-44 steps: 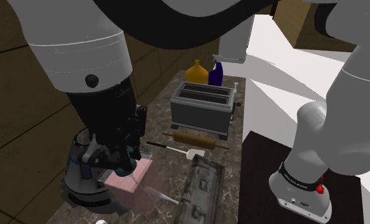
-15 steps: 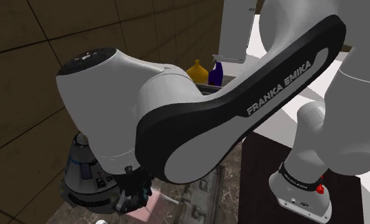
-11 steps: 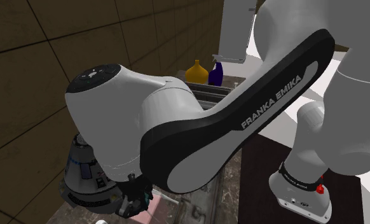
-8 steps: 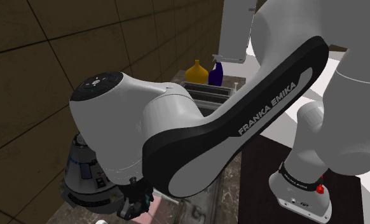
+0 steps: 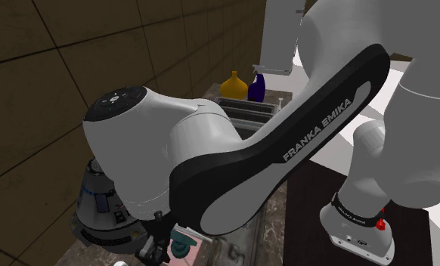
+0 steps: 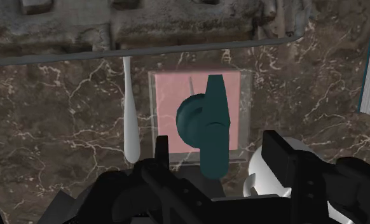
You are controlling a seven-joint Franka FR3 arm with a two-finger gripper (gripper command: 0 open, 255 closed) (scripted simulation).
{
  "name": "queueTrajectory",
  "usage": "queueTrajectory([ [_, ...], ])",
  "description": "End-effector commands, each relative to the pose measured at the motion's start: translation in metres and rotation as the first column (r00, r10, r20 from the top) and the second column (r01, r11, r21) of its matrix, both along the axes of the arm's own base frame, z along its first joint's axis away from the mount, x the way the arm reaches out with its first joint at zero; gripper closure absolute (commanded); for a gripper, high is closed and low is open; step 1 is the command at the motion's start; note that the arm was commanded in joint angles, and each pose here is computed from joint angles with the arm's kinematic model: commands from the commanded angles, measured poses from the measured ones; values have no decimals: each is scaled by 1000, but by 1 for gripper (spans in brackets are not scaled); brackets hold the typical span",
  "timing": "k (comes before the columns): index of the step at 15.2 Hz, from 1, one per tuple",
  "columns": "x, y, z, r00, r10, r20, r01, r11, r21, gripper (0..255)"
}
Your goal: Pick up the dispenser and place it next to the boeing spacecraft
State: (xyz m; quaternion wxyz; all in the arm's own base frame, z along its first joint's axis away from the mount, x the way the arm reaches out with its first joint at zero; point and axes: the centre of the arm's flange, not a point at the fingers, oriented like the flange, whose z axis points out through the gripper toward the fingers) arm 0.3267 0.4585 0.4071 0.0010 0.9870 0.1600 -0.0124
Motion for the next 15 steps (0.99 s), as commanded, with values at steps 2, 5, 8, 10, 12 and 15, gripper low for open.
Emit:
queueTrajectory([
  [2, 0, 0, 0, 1000, 0, 0, 0, 1000, 0, 0],
  [5, 0, 0, 13, 1000, 0, 0, 0, 1000, 0, 0],
  [8, 1, 0, 50, 1000, 0, 0, 0, 1000, 0, 0],
  [10, 1, 0, 50, 1000, 0, 0, 0, 1000, 0, 0],
  [12, 1, 0, 50, 1000, 0, 0, 0, 1000, 0, 0],
  [15, 1, 0, 50, 1000, 0, 0, 0, 1000, 0, 0],
])
